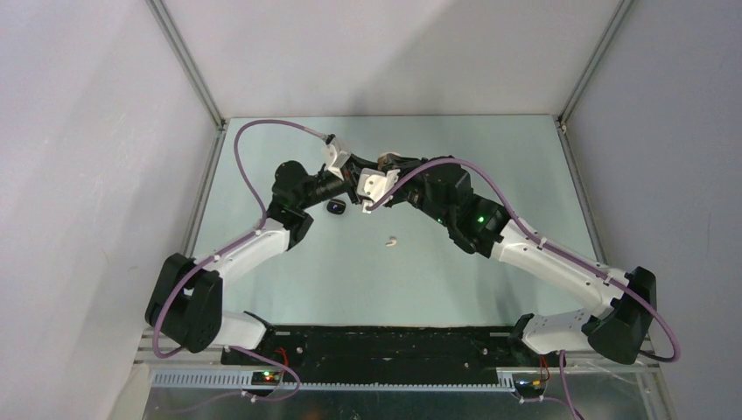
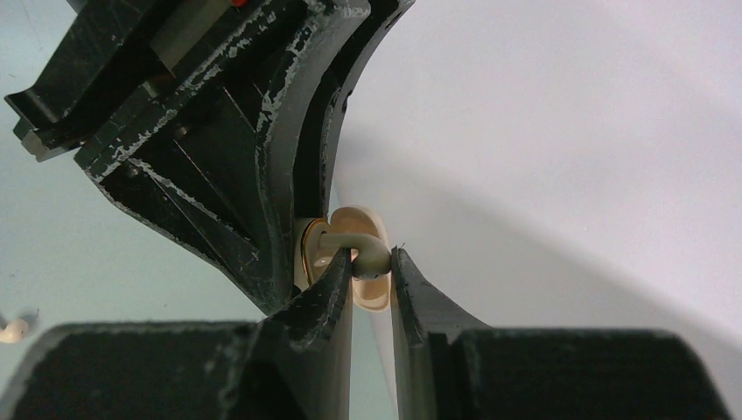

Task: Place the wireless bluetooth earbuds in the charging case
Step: Insert the left earbud into the left side groove of the charging case.

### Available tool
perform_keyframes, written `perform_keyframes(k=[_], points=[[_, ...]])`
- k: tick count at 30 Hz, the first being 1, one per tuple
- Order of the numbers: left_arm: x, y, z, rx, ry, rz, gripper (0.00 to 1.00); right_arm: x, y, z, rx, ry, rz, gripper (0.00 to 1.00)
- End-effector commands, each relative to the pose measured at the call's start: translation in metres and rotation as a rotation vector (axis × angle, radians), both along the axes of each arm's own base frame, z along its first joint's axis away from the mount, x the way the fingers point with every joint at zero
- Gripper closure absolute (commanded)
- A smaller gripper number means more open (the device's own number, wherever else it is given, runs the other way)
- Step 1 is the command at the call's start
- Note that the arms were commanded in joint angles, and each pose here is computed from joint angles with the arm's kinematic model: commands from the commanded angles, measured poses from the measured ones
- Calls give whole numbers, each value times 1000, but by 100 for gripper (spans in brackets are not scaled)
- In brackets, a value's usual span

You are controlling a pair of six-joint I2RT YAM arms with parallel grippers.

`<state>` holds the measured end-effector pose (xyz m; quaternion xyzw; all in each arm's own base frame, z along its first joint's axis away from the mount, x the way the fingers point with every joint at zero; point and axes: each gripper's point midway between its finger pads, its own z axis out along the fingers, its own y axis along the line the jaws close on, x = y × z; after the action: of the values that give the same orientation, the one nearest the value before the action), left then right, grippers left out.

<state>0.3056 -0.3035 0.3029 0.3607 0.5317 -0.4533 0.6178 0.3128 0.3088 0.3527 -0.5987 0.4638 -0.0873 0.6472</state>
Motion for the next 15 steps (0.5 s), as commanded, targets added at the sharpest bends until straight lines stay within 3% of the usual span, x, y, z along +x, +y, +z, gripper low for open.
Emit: perform_keyframes(k=[1,8,15], points=[[-2,1,33,-55,-67,16,100,-2,4,25,38,-41,15,100],[7,6,43,-96,-27,60,100,-7,4,10,-35,-17,44,100],[12,6,42,-104,-13,75,100,-12,5,6,-54,-10,62,90]])
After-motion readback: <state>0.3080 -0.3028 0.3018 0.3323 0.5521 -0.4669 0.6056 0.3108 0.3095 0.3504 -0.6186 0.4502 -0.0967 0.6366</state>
